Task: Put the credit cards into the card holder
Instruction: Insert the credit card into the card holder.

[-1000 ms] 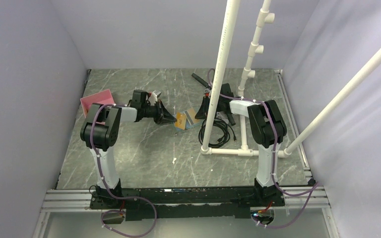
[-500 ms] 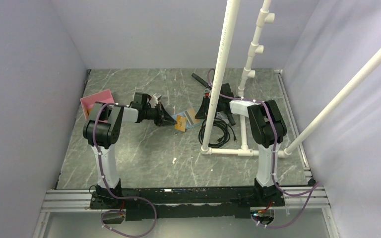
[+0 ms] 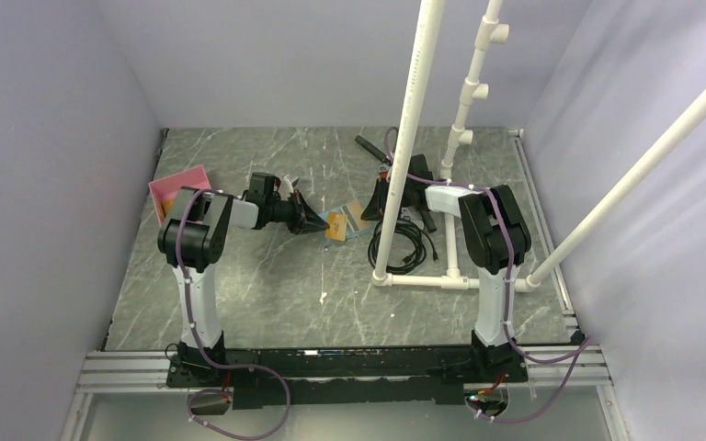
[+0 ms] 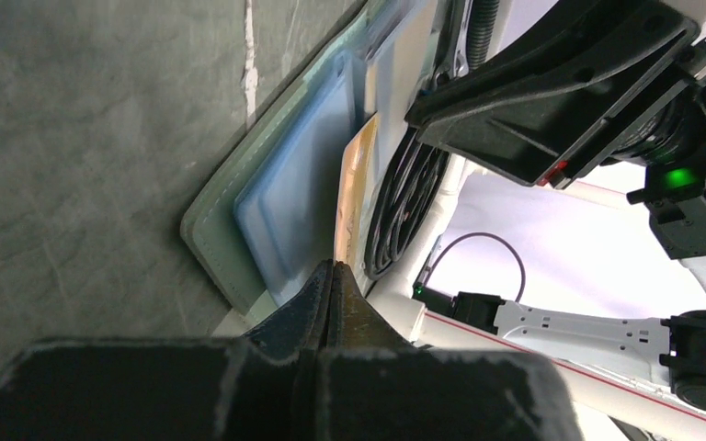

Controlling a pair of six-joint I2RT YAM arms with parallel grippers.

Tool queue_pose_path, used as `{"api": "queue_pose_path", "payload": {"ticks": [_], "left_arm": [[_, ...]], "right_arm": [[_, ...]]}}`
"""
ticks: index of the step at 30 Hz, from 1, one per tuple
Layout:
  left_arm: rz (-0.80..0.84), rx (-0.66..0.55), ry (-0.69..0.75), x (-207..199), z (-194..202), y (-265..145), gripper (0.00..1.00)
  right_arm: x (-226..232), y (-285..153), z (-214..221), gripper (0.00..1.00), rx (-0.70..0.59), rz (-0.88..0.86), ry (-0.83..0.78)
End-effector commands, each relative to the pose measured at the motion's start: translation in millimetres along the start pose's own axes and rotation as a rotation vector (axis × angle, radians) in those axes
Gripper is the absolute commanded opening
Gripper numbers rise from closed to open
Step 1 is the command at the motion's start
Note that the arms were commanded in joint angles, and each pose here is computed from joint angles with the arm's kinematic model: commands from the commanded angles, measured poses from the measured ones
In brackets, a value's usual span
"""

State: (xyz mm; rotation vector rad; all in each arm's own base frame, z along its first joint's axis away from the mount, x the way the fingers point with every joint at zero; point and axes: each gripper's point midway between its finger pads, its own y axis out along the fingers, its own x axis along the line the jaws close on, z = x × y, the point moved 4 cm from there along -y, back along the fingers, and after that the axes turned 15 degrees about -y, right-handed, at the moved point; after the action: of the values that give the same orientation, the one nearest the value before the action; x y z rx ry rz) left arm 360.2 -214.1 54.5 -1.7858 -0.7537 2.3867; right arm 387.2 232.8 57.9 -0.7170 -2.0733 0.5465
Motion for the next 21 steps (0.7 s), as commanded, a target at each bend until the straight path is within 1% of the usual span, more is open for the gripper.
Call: {"api": "queue_pose_path", "payload": {"ticks": [1,7,10,16,21], "left_arm": [[0.027,-0.062,0.016,-6.1,-8.8,6.9,0.0],[0.013,-0.144,-0.004,-7.1,-14.9,16.2,0.0],[0.035,-0.192,-0.023,-8.4,-16.3,23.0,0.0],[0.002,-0.265,-0.02,-5.4,-10.8,34.7,0.0],[-0.015,-0.377,-0.042,0.6,-9.5,31.5,0.0]], "right_arm": [[-9.4,7.1,-2.8,0.19,-0.017,0.033,-0.008],[-9.2,7.2,-1.9,0.19,-0.018,0.032,-0.003],[-8.7,6.9,-1.0,0.19,-0.018,0.03,0.002],[-6.4,6.1,0.3,0.18,-0.021,0.025,0.006],[-4.9,6.6,3.0,0.18,-0.02,0.024,0.013]]}}
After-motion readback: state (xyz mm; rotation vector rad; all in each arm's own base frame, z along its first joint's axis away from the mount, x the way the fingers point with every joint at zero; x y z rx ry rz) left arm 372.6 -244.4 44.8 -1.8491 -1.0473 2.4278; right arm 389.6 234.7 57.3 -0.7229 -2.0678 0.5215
